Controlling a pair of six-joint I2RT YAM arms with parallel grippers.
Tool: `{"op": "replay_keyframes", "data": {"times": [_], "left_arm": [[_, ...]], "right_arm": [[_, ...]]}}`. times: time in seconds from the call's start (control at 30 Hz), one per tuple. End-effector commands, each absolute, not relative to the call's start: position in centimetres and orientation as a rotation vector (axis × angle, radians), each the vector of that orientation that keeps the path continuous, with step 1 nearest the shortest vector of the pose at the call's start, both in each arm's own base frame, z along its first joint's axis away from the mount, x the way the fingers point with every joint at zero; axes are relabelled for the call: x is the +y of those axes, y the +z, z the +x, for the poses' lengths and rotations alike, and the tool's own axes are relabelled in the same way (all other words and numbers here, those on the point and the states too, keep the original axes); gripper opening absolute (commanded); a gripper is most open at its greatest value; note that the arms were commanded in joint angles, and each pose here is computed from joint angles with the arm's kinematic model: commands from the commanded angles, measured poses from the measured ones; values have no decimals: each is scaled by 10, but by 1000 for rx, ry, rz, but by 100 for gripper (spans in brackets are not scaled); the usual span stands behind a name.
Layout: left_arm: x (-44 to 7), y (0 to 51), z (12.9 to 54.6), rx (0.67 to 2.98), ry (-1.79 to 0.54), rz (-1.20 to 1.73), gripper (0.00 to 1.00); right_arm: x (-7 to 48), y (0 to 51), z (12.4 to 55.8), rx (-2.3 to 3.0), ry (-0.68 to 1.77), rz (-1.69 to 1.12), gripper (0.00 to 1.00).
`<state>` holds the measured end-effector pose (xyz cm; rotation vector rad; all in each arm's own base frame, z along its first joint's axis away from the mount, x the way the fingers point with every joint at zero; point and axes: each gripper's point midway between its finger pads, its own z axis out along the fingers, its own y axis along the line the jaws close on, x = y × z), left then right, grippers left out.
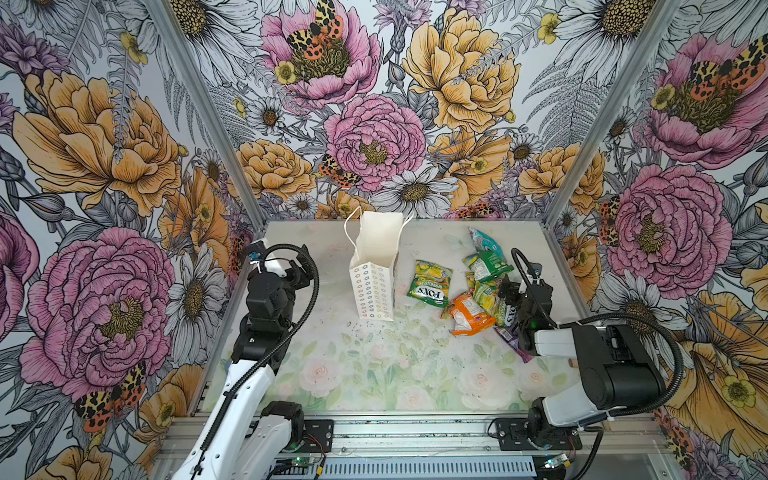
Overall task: Place the snacks into the paper bag
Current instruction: 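Move the left gripper to the bag rim while the right gripper rises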
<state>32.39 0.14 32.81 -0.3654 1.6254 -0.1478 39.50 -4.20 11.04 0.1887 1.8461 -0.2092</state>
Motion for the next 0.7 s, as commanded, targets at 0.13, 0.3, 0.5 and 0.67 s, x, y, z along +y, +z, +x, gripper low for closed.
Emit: {"op": "replay_keyframes", "data": {"times": [0.13, 0.3, 0.5, 0.67], "left_arm": [[-28, 338, 304, 1770, -313, -282, 99], [-42, 359, 299, 1777, -386, -242, 99], [-70, 379, 293, 1812, -473, -120, 99], [-97, 379, 295, 1863, -545, -22, 99]], "right_arm": [[-47, 151, 389, 1818, -218, 236, 97], [-40, 190, 386, 1928, -172, 237, 100], [3, 259, 378, 1994, 132, 170, 100], [33, 303, 370, 1979, 393, 185, 98]]}}
